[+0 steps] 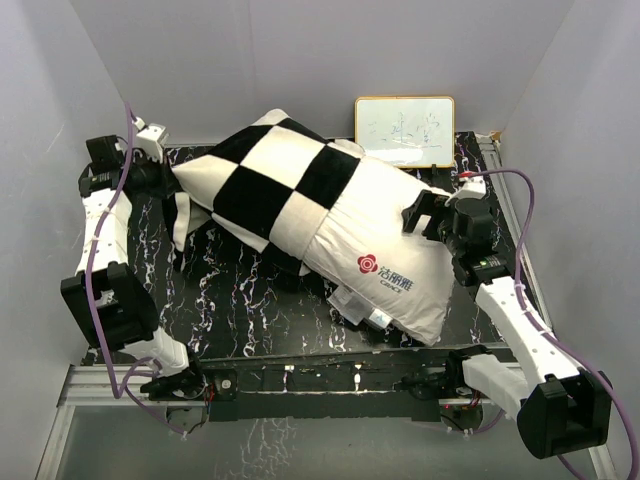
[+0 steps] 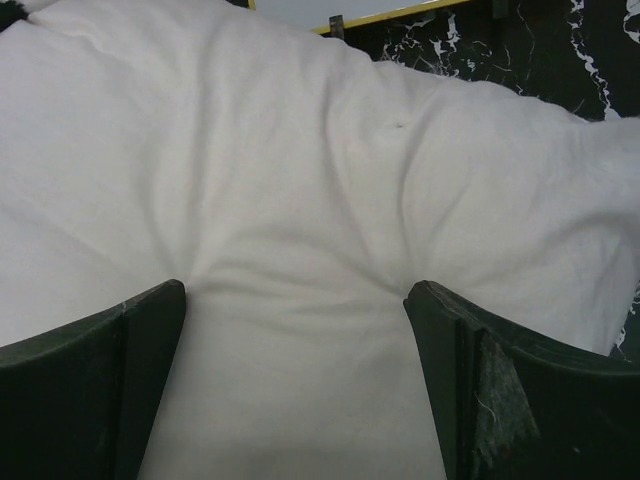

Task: Remove the pillowcase from the pillow
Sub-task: Remove the pillow from the pillowcase.

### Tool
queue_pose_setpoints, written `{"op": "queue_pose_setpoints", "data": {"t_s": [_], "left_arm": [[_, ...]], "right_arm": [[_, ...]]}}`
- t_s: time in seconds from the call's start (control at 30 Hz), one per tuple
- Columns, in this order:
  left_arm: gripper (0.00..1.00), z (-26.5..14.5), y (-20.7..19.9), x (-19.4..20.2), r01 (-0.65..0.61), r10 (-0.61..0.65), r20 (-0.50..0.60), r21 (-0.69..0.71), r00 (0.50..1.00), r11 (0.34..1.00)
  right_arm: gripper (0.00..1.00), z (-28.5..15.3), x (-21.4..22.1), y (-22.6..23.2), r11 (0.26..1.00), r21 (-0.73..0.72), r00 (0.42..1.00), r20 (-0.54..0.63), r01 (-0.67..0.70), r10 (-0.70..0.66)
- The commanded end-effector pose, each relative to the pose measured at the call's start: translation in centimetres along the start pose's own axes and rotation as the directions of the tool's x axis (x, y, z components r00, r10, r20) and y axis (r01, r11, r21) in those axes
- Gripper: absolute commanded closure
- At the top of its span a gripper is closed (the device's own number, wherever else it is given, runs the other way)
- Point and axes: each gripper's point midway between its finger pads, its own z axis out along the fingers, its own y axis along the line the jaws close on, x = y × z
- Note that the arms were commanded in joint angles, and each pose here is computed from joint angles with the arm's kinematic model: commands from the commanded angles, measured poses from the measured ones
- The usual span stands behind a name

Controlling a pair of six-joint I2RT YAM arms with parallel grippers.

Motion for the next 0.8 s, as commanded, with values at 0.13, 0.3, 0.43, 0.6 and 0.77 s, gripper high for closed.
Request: {"op": "queue_pose_setpoints", "data": {"t_s": [0.13, 0.3, 0.43, 0.6, 0.77], "left_arm": [[1.00, -2.9, 6.9, -12.0, -0.013, 0.077, 0.223, -0.273, 0.972, 0.962], [1.00, -3.3, 7.4, -13.1, -0.064, 0.131, 0.214, -0.293, 0.968, 0.954], [1.00, -3.5, 8.2, -13.2, -0.093, 0.161, 0.188, -0.327, 0.969, 0.941], [1.00, -3.3, 7.0, -13.0, -0.085, 0.134, 0.166, -0.272, 0.977, 0.959], [1.00, -4.6, 4.6, -13.7, -0.114, 0.162, 0.192, -0.238, 0.968, 0.965]], "right_arm": [[0.02, -2.3, 2.9, 7.2, 0.902, -0.257, 0.926, -0.055, 0.348, -0.373], [0.02, -4.0, 4.7, 11.0, 0.760, -0.327, 0.816, 0.071, 0.562, -0.573], [0.02, -6.0, 6.0, 13.0, 0.617, -0.347, 0.700, 0.211, 0.706, -0.682], [0.01, -8.6, 4.7, 15.4, 0.549, -0.253, 0.604, 0.354, 0.797, -0.714], [0.01, -11.4, 3.9, 19.8, 0.451, -0.223, 0.502, 0.430, 0.865, -0.751]]}}
